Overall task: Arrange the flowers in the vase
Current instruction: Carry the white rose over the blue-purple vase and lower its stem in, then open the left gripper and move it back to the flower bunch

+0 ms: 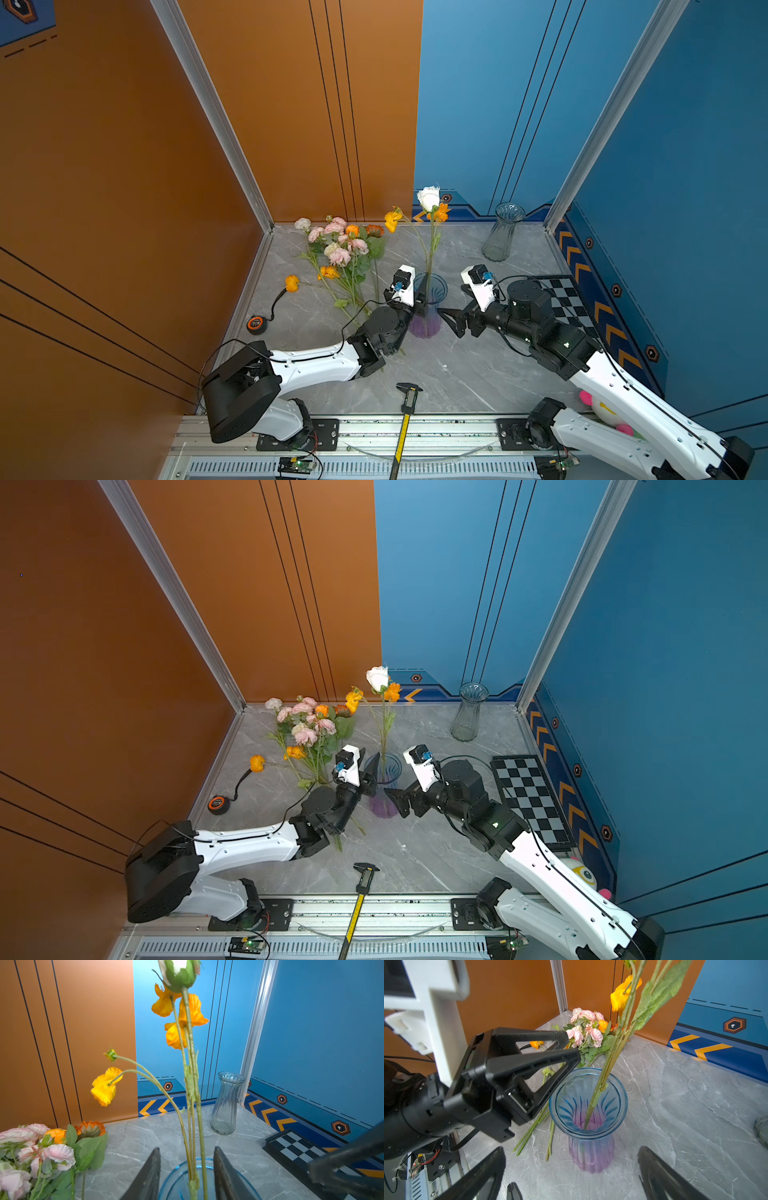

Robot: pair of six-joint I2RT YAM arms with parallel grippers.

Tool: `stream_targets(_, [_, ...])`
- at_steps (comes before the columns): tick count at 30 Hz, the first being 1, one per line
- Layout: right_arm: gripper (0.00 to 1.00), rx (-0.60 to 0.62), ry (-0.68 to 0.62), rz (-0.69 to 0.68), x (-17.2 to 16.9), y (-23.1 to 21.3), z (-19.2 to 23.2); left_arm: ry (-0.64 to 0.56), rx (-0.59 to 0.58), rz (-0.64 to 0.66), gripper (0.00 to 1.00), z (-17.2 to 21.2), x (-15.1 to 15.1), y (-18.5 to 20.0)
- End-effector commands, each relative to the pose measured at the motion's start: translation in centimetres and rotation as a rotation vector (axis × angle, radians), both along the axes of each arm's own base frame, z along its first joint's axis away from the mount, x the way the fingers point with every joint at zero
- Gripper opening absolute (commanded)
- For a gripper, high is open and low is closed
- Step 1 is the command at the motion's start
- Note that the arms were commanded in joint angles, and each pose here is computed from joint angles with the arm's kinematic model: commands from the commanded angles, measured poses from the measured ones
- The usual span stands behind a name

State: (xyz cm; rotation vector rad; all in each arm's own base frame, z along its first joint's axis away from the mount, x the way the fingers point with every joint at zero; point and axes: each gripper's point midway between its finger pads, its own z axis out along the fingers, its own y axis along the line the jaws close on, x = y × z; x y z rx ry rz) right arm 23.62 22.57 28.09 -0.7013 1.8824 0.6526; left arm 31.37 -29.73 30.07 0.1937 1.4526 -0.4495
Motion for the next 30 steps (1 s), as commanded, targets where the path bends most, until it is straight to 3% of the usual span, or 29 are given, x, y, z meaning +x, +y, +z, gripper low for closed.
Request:
stream_targets(1, [1.0,0.022,0.004,-0.009,-0.1,-0.2,-0.1,0.087,-0.002,-0.086,0.43,0.9,1.1,-0.5])
stream_targets(5, [1.0,0.022,0.008,-0.02,-0.2,-0.5,-0.4,0.16,-0.001,-0.154,0.45,0.7,2.4,-0.8])
stream_targets(16, [1.0,0.031,0.007,-0.028,-0.4,-0.7,-0.3,0.211,-0.017,-0.309,0.45,-0.1,2.6,-3.6])
stream_targets(23, [1.0,0.033,0.006,-0.041,-0.5,-1.1,-0.3,0.213,-0.012,-0.321,0.45,-0.2,2.7,-4.0])
stream_targets(30, [1.0,0.028,0.005,-0.082,-0.1,-1.7,-0.3,0.185,0.032,-0.266,0.47,0.8,2.1,-1.1])
